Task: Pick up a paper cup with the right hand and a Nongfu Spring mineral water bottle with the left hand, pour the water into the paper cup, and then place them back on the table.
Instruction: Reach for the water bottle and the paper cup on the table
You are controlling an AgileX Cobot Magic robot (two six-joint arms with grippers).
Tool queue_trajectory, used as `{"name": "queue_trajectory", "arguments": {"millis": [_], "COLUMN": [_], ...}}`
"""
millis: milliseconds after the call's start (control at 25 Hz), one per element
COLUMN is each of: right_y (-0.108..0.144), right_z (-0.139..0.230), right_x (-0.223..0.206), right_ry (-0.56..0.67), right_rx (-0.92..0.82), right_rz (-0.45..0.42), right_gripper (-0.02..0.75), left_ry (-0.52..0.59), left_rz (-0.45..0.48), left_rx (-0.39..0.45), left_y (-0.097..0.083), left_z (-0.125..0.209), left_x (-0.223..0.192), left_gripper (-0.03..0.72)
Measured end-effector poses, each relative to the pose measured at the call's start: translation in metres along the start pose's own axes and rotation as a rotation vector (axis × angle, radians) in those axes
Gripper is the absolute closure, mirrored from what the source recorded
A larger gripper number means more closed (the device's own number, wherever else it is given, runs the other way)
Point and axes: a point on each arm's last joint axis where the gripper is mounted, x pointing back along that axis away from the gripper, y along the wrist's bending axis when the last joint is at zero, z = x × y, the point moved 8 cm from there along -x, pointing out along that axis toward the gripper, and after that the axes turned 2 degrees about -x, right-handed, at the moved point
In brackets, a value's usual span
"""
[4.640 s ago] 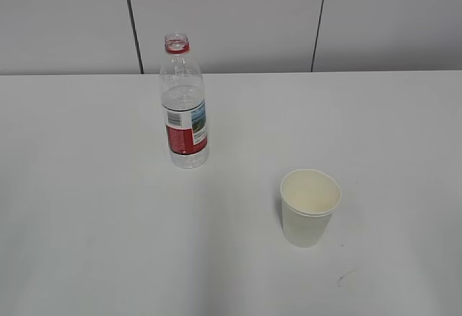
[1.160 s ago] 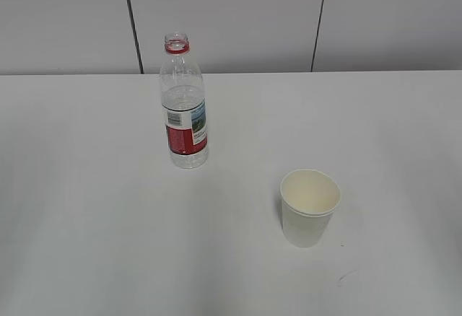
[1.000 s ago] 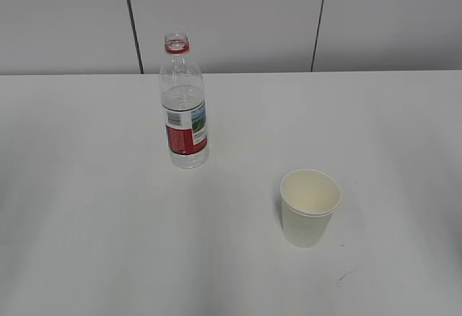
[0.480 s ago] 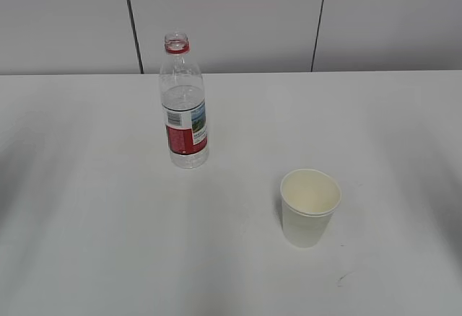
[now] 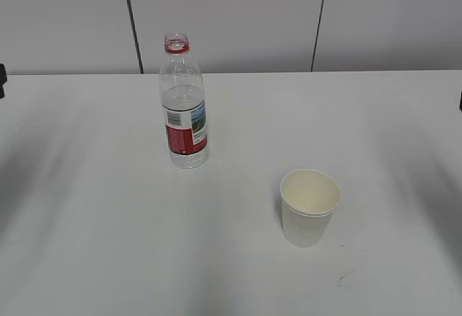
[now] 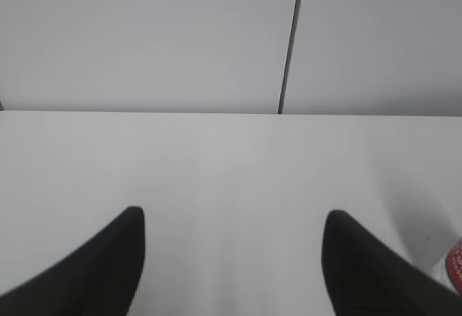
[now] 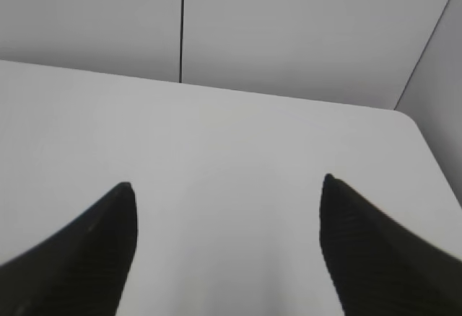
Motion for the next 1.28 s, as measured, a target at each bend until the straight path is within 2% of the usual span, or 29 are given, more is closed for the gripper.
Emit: {"name": "queue_trajectory", "arguments": {"millis": [200,400,760,920,1080,1280], "right_y": [0.01,0.024,0.051,0.058,0.068,0.095], "right_z": [0.023,0.038,0.089,0.106,0.146,0.188], "right_x": [-0.02,-0.029,-0.008,0.005,0.01,0.019], "right_ry": [0.078,0.05,0.015,-0.003,0.137,0.303], "right_rx": [-0.012,-0.015,-0.044,-0.061,-0.03,-0.004], "right_rz": [-0.047,-0.119,-0.24,-0.269,-0.323,-0.488], "right_gripper": [0.156,0.156,0.156,0.156,0.156,0.156], "left_ry": [0.041,0.07,0.081,0.086,0.048,0.027], "left_rz": [0.0,0.001,0.009,0.035,0.056,0.058], "left_rx": [0.0,-0.002,-0.019,-0.028,-0.034,-0.034], "left_y": [0.0,0.0,-0.002,-0.011,-0.019,-0.02], "left_z": [0.015,0.024,0.03,0.034,0.038,0.038], "left_x": [-0.013,-0.019,-0.025,-0.029,-0.029,-0.028], "left_gripper": [0.225,0.225,0.225,0.225,0.225,0.225]}}
